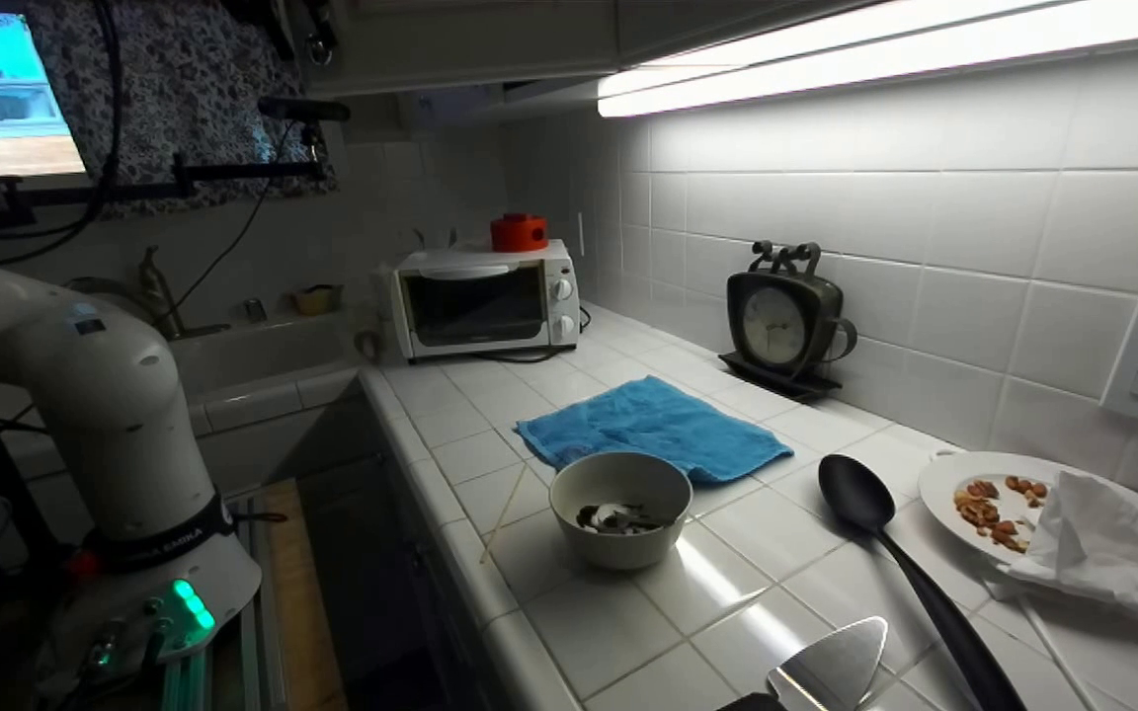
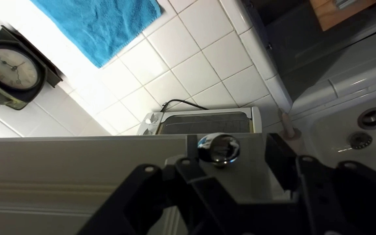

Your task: Open the right door of the cabinet above the light.

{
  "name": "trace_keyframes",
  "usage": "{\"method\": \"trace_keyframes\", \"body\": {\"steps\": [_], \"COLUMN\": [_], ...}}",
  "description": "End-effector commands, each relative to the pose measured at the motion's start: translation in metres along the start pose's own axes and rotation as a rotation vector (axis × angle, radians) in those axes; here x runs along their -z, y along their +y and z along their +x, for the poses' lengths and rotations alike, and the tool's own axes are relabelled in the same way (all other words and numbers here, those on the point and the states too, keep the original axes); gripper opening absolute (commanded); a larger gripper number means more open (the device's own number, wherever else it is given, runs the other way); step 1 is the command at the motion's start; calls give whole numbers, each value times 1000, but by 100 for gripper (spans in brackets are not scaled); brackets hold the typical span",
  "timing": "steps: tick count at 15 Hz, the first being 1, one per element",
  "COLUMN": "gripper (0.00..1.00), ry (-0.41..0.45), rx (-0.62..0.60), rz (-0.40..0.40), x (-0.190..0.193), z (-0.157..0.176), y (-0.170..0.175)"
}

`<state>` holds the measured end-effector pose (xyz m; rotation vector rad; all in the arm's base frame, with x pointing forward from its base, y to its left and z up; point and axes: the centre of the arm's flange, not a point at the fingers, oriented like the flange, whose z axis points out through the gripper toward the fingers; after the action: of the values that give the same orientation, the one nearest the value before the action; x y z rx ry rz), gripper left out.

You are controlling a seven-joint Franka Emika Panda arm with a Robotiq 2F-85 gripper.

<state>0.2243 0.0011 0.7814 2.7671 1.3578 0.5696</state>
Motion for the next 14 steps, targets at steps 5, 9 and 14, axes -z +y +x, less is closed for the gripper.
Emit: {"method": "trace_keyframes", "body": {"steps": [5, 9, 14], "gripper": [100, 100, 100], "ry": [-90, -167, -179], "rx": [51, -49, -178], "rz": [53, -10, -42], "x": [54, 72, 72], "z": [-32, -34, -2], "y": [-34, -45, -66]}}
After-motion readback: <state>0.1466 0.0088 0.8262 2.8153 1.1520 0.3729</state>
